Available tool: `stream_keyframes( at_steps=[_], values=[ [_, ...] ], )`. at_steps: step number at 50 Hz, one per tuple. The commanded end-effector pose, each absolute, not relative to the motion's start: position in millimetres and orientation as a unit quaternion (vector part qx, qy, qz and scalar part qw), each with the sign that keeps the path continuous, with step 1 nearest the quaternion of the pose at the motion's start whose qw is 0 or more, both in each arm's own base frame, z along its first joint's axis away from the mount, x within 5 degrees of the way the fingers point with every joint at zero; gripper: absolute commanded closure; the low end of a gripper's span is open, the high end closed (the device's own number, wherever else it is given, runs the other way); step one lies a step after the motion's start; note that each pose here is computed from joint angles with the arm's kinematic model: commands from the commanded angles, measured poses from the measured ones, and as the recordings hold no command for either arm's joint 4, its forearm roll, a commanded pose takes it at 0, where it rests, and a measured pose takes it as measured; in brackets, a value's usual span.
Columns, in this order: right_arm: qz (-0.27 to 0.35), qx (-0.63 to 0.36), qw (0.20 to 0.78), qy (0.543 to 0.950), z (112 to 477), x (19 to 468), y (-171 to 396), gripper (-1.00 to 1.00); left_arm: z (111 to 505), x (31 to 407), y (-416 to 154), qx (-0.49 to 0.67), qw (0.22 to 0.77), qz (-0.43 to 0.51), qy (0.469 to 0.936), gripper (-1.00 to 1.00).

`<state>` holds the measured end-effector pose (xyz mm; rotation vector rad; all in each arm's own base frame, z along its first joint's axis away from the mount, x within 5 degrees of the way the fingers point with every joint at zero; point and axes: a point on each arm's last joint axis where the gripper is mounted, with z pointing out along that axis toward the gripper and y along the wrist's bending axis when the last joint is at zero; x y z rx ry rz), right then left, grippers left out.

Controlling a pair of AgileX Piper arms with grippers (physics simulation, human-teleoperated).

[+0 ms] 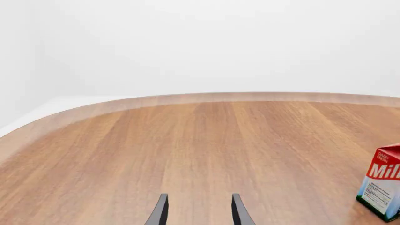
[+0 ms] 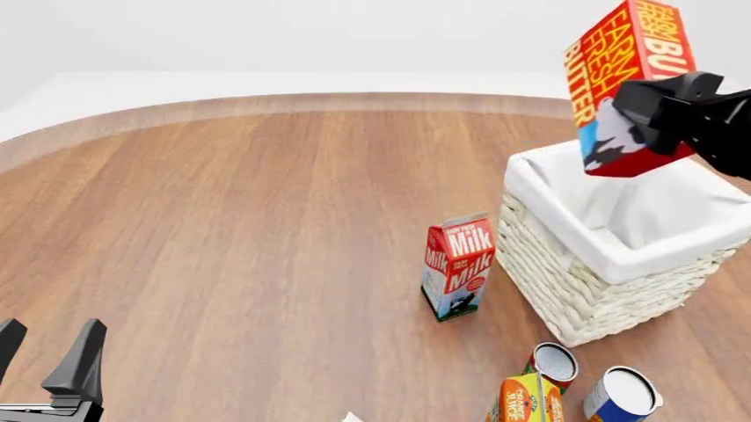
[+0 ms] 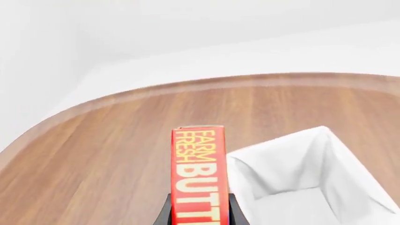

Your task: Pick up the cream cheese box and the butter, and put them in the basket.

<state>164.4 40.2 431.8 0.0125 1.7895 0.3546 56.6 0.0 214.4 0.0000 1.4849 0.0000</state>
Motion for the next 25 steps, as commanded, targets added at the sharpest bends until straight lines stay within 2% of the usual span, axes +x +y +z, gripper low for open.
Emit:
stream_keyframes(
  at_steps=[1,18,25],
  values=[
    [0.163,0.051,0.624,0.762,432,161,31,1.00,214,57,0,0.000,0.737,0.000,0.676,-1.00],
    [0.154,0.081,0.622,0.763,431,153,21,1.00,214,57,0,0.000,0.737,0.000,0.676,-1.00],
    [0.148,0.094,0.617,0.767,420,162,18,1.00,214,57,0,0.000,0.737,0.000,0.676,-1.00]
  ],
)
